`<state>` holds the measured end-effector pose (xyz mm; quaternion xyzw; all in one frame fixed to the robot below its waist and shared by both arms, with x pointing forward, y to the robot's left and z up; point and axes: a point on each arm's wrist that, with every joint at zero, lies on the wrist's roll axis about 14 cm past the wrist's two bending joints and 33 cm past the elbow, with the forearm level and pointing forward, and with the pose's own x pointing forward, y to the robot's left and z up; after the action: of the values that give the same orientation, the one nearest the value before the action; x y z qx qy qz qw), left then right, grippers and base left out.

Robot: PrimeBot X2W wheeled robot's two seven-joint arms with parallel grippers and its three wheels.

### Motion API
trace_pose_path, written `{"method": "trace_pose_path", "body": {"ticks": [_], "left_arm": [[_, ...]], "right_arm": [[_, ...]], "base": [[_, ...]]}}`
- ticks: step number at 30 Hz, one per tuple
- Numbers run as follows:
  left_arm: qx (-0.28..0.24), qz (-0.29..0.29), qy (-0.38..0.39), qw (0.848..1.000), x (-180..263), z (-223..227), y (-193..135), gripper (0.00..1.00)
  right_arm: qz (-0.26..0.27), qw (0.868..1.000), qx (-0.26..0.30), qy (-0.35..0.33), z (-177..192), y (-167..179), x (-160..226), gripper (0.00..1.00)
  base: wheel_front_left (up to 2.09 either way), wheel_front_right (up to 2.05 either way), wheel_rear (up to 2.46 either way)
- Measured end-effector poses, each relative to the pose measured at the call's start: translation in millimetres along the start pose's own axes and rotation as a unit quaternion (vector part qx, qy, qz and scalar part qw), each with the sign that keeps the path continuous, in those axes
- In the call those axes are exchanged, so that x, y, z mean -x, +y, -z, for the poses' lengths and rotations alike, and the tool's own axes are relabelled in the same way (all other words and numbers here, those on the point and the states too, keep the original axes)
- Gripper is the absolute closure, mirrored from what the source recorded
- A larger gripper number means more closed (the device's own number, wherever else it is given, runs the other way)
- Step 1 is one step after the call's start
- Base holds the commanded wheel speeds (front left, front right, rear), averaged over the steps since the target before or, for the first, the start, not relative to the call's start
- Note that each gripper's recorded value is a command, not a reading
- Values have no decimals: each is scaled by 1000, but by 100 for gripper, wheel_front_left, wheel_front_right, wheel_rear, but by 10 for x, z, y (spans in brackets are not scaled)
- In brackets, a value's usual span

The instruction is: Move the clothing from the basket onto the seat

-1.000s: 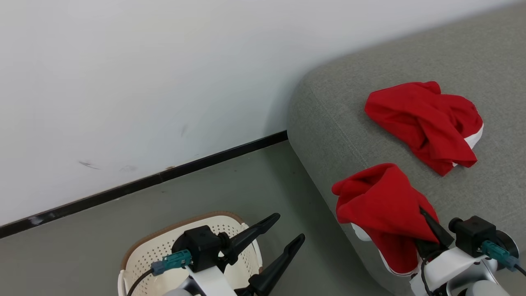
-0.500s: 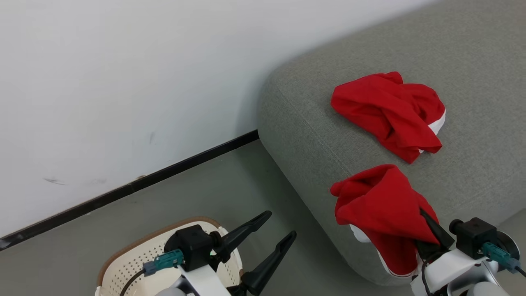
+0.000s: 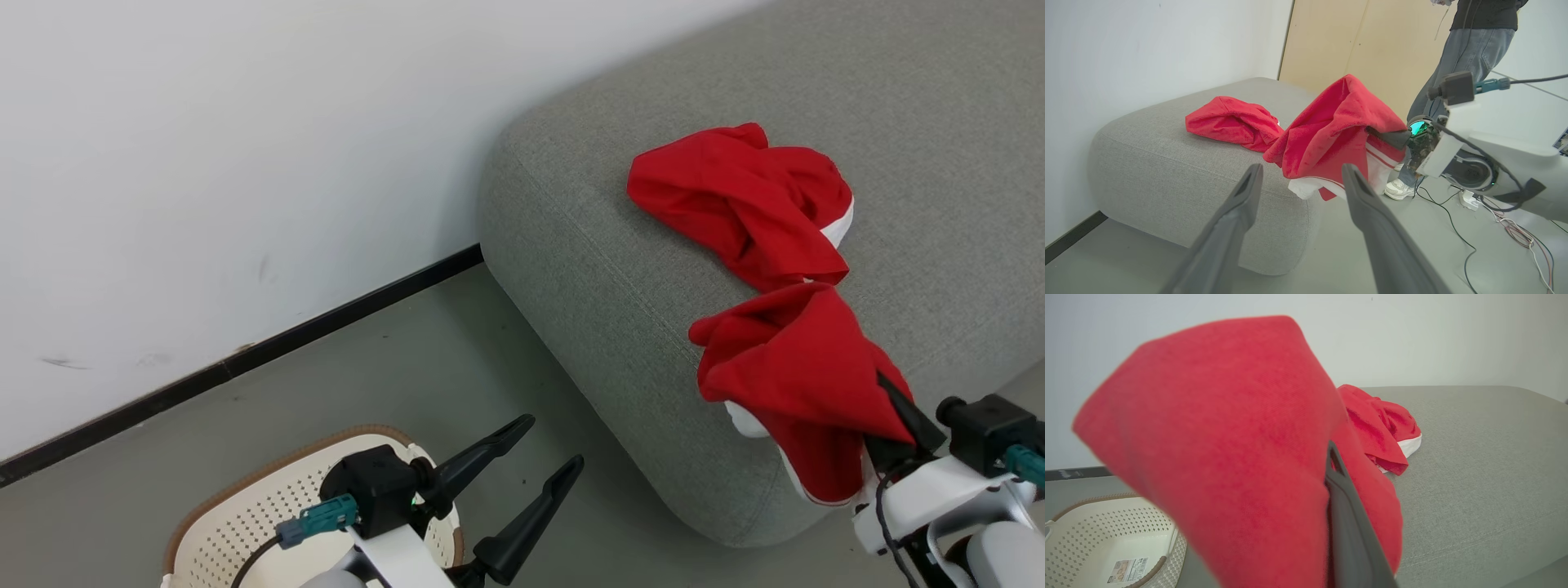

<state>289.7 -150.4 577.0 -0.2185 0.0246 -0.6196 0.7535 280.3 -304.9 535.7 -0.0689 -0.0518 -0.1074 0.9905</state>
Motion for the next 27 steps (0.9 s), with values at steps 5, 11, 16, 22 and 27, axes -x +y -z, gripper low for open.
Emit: {"method": "trace_pose_path", "body": {"ticks": [5, 11, 16, 22, 27], "left_arm": [[5, -7, 1, 1000, 18, 18, 58, 0], [10, -14, 4, 1000, 51, 35, 121, 0], [16, -23, 6, 1000, 83, 51, 192, 0], [21, -29, 7, 999, 107, 54, 288, 0], [24, -32, 5, 999, 103, 31, 376, 0]], "right_arm": [[8, 1000, 13, -10, -84, -124, -116, 100], [22, 1000, -18, -13, -93, -188, -277, 100], [22, 999, -36, -5, -35, -177, -430, 100], [35, 997, -56, -43, -280, -295, -795, 100], [44, 996, -55, -62, -500, -450, -1118, 100]], "base": [[0, 0, 0], [0, 0, 0], [0, 0, 0], [0, 0, 0], [0, 0, 0]]}}
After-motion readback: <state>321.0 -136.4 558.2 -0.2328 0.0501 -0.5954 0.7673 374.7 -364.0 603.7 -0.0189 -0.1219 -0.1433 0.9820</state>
